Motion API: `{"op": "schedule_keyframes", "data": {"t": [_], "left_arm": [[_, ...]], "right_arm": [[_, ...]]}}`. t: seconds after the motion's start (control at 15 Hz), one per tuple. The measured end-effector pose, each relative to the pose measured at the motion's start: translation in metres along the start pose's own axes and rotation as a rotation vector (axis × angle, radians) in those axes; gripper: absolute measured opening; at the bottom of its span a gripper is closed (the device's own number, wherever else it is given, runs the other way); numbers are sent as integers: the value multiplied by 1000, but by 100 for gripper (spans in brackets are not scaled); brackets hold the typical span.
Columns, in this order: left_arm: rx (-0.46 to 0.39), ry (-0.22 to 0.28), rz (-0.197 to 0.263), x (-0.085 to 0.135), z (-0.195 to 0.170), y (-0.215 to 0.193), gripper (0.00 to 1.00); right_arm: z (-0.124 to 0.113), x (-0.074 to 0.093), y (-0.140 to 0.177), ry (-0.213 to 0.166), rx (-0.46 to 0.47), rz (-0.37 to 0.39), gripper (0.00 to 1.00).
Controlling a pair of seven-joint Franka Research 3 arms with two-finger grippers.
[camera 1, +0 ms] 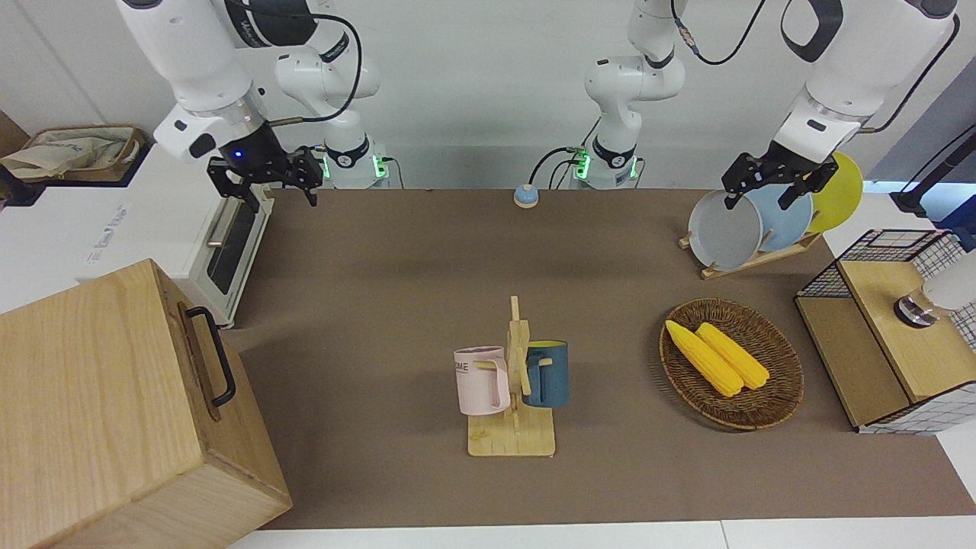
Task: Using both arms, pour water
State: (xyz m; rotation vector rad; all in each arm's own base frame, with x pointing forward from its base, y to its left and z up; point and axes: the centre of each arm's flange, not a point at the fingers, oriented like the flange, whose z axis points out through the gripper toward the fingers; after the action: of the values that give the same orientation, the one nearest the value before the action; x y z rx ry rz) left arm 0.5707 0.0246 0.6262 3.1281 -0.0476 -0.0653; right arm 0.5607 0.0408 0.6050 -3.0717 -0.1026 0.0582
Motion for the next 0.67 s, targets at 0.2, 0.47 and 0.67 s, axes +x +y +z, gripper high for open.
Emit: {"op": "schedule_keyframes", "data": {"t": [0.2,0.47,0.67], "left_arm": [[1,0,-32,-3,0,-35,100],[31,1,-39,-10,1,-85,100],[51,42,-37,-14,0,-129,100]], "right_arm": [[24,9,-39,30,3,-27,100],[50,22,-88,101,21,-39,100],[70,22,-134,158,26,-58,100]]}}
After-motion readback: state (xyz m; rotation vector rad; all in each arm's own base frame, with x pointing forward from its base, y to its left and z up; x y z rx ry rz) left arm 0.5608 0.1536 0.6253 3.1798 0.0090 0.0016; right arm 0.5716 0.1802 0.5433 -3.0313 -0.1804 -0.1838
